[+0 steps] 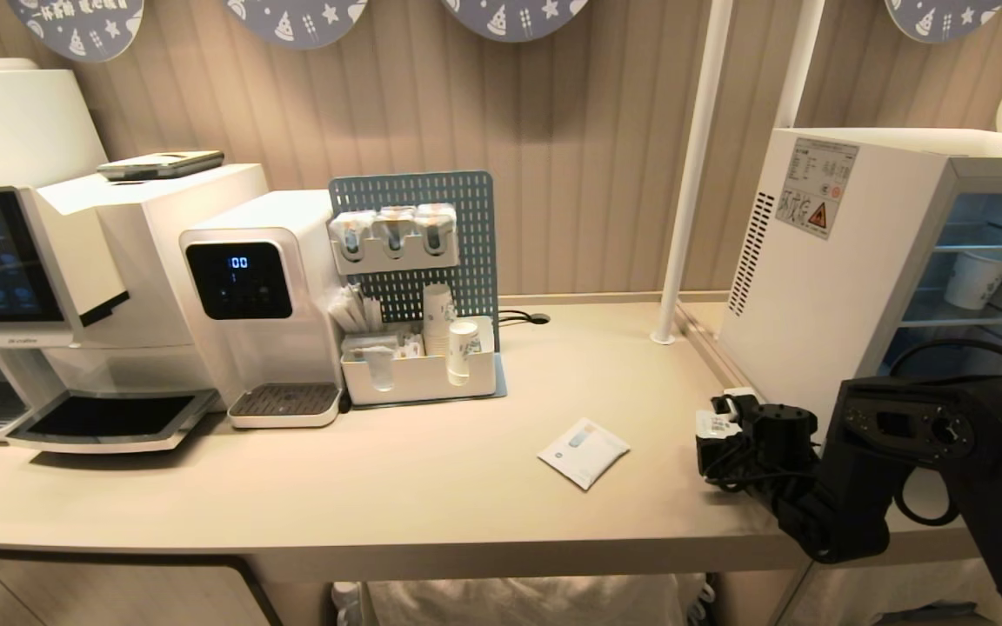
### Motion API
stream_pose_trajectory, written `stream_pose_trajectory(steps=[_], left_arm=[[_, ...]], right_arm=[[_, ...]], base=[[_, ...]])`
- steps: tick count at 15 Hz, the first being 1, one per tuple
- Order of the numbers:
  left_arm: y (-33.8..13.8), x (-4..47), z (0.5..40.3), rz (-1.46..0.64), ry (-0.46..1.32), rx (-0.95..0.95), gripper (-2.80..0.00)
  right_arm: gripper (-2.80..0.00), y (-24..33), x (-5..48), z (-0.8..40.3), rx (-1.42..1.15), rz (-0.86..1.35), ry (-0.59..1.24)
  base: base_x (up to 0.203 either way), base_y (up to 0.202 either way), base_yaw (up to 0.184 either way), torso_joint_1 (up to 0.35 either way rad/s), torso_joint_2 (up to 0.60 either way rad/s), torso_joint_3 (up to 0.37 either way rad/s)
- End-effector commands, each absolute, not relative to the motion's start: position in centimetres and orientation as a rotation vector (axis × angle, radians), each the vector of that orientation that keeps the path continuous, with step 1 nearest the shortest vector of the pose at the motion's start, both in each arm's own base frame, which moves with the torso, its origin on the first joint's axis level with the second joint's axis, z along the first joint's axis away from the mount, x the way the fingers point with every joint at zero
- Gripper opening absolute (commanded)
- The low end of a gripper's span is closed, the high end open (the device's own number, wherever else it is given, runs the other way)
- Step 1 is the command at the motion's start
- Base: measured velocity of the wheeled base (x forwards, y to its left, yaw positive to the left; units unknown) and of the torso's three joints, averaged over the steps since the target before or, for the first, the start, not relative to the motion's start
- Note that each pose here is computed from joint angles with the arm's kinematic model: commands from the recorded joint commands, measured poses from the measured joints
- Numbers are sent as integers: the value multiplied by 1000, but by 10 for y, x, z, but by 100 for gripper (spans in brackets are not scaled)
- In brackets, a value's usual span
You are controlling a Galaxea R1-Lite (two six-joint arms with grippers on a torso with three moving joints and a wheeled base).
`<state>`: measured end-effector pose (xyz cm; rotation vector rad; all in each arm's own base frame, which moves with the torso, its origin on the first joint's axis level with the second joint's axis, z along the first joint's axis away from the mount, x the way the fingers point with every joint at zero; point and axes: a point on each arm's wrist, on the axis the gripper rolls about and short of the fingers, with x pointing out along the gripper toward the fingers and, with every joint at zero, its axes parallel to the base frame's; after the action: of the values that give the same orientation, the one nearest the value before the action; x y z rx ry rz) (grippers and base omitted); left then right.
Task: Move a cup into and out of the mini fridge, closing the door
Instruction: Place the yoghurt on the table
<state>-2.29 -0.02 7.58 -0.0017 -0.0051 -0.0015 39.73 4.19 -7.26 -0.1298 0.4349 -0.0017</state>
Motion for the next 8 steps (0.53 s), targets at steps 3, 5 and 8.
stream_pose_trajectory(steps=[3, 5, 8], left_arm=[[0, -23, 76, -1, -3, -2, -280], [0, -23, 76, -2, -5, -2, -280], [0, -23, 76, -1, -3, -2, -280]], right_arm=[[0, 42, 398, -71, -133, -6, 435], [0, 41, 398, -71, -134, -14, 440], [0, 41, 397, -71, -134, -14, 438]], base=[[0, 0, 0, 0, 0, 0], [0, 0, 0, 0, 0, 0], [0, 0, 0, 0, 0, 0]])
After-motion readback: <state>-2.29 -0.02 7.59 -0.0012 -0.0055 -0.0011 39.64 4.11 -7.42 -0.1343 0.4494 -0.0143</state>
